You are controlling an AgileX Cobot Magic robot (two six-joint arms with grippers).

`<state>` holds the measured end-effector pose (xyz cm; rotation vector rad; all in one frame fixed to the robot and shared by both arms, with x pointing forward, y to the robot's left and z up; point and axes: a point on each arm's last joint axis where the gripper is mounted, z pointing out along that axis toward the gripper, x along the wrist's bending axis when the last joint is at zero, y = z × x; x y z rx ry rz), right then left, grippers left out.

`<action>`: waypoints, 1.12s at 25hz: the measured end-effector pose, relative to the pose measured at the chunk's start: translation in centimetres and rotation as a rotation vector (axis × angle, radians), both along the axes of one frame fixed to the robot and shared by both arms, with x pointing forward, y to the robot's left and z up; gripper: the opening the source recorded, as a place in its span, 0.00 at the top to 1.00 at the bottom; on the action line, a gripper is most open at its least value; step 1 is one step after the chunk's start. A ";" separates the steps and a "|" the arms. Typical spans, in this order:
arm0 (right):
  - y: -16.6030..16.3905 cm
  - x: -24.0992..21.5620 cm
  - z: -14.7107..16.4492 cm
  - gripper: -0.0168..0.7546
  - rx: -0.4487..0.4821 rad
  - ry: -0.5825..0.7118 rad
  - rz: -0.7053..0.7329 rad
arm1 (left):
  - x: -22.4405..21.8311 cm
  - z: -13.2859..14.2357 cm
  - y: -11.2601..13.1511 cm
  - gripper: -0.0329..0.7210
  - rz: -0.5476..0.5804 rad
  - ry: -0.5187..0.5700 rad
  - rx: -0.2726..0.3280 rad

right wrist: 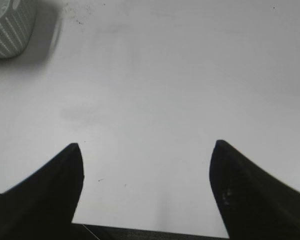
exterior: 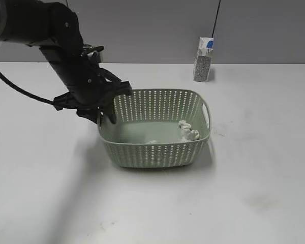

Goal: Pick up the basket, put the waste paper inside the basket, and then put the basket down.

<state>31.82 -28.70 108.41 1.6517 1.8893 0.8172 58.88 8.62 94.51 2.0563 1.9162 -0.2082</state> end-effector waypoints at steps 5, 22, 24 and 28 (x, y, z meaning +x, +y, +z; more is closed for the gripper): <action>-0.3 -3.6 -3.6 0.21 0.009 -0.065 -0.003 | 0.0 0.0 0.1 0.22 -0.008 -0.006 0.012; -0.6 -7.2 -4.5 0.21 0.033 -0.332 -0.008 | -0.6 10.9 9.2 0.14 -0.058 -0.208 0.048; -0.6 -7.2 -4.5 0.21 0.033 -0.332 -0.008 | -1.1 12.4 11.3 0.15 -0.069 -0.236 0.062; -0.6 -7.2 -4.5 0.21 0.033 -0.332 -0.008 | -2.4 15.7 16.3 0.16 -0.023 -0.294 0.090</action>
